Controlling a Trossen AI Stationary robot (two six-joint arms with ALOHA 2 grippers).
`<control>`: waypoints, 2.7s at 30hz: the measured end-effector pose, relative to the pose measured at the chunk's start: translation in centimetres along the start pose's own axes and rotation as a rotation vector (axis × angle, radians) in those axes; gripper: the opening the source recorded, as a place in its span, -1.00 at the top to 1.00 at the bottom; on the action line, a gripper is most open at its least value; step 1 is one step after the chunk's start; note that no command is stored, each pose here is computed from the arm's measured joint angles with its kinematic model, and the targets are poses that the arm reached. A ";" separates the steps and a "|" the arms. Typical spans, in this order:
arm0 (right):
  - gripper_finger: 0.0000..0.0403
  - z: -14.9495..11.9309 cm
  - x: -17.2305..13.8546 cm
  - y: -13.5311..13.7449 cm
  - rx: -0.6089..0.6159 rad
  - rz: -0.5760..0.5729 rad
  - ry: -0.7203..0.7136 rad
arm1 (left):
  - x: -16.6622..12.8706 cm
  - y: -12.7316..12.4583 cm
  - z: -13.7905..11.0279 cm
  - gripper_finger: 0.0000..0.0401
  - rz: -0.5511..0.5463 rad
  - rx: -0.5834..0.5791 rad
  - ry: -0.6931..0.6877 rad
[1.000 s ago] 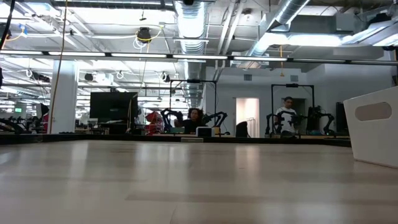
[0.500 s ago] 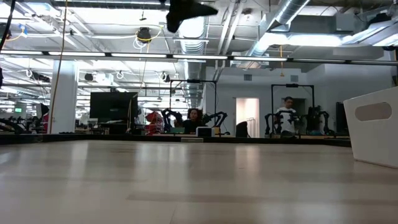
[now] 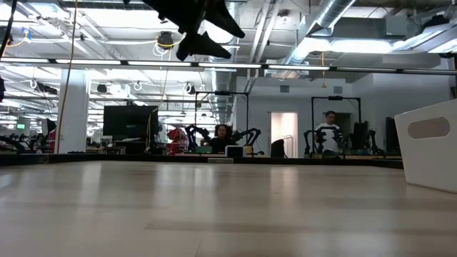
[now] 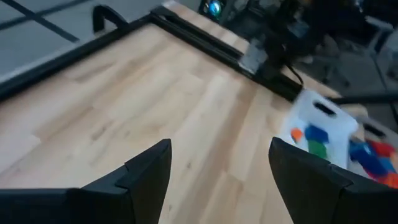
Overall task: Sort blocks by size
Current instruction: Put the big orange game piece into the gray bin, then put the big brown block into the gray bin
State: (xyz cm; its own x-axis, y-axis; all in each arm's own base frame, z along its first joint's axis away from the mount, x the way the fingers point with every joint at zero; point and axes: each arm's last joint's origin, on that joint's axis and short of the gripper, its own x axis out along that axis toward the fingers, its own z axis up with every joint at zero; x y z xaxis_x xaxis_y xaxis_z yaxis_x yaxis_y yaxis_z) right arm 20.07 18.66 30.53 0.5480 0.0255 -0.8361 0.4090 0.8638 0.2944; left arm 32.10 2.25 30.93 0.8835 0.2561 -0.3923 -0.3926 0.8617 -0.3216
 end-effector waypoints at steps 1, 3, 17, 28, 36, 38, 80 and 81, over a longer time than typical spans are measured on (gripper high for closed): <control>0.23 -1.0 0.3 0.2 0.024 -0.028 0.036 | 0.1 0.3 0.2 -0.28 0.008 -0.003 -0.012; 0.23 -3.0 0.9 0.7 0.065 -0.074 0.118 | 0.1 0.7 0.5 -0.28 0.022 0.001 -0.023; 0.23 -11.5 2.0 2.8 0.388 -0.224 0.346 | 0.3 1.6 0.9 -0.28 0.019 0.118 -0.018; -0.52 -12.3 1.8 2.2 0.392 -0.311 0.365 | 0.3 1.5 0.5 -0.29 -0.049 0.158 0.042; -0.47 -9.5 0.0 0.8 0.387 -0.304 0.331 | 0.4 2.3 0.1 -0.29 -0.006 0.113 0.099; -0.45 -8.2 -0.6 0.3 0.390 -0.269 0.272 | 0.5 3.2 0.3 -0.29 0.024 0.111 0.108; -0.44 15.4 6.3 -5.7 0.617 -0.034 -0.552 | 14.9 28.2 2.3 -0.22 0.324 0.127 0.456; -0.44 15.3 6.3 -5.6 0.619 -0.032 -0.553 | 15.0 28.4 2.2 -0.22 0.326 0.123 0.455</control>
State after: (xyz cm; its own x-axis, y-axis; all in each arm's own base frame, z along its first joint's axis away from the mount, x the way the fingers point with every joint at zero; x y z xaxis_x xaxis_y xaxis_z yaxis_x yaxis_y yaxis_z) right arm 32.43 6.25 30.71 0.7425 -0.3850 -0.5482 0.6699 0.4226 0.6105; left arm 34.73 31.55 17.85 0.5122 0.3263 -0.7944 -0.5694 0.8215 -0.0296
